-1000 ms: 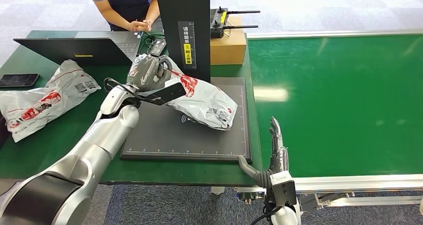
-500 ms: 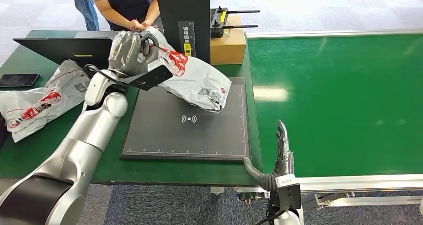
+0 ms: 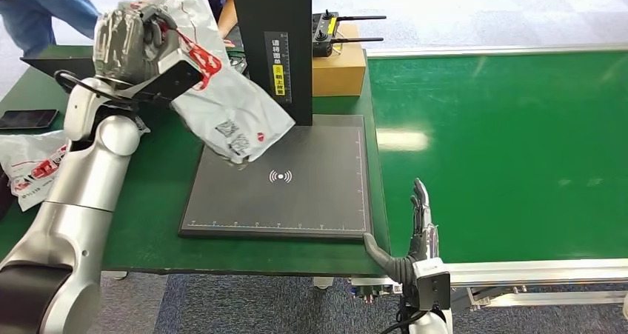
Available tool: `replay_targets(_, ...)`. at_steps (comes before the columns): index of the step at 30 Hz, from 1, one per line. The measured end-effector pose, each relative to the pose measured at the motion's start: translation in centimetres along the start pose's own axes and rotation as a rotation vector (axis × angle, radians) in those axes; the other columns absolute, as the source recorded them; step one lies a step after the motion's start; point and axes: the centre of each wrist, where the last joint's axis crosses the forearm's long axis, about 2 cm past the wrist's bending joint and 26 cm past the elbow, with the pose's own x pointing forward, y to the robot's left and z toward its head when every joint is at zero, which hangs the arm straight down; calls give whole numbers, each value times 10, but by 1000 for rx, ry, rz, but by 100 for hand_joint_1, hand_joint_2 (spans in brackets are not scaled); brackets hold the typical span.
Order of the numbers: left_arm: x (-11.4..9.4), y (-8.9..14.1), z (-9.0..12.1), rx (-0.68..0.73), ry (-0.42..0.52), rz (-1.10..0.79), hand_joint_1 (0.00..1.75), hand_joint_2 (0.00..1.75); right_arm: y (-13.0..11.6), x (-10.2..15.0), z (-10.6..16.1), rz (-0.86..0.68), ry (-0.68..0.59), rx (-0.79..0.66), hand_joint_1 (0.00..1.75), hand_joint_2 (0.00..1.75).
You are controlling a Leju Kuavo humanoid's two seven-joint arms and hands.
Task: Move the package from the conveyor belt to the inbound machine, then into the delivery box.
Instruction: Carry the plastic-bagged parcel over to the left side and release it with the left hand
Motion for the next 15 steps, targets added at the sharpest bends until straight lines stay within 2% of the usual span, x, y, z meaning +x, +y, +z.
replay_targets(15, -66, 54, -8, 32, 199, -206, 175, 175, 0, -2, -5, -13, -4, 12, 0, 175)
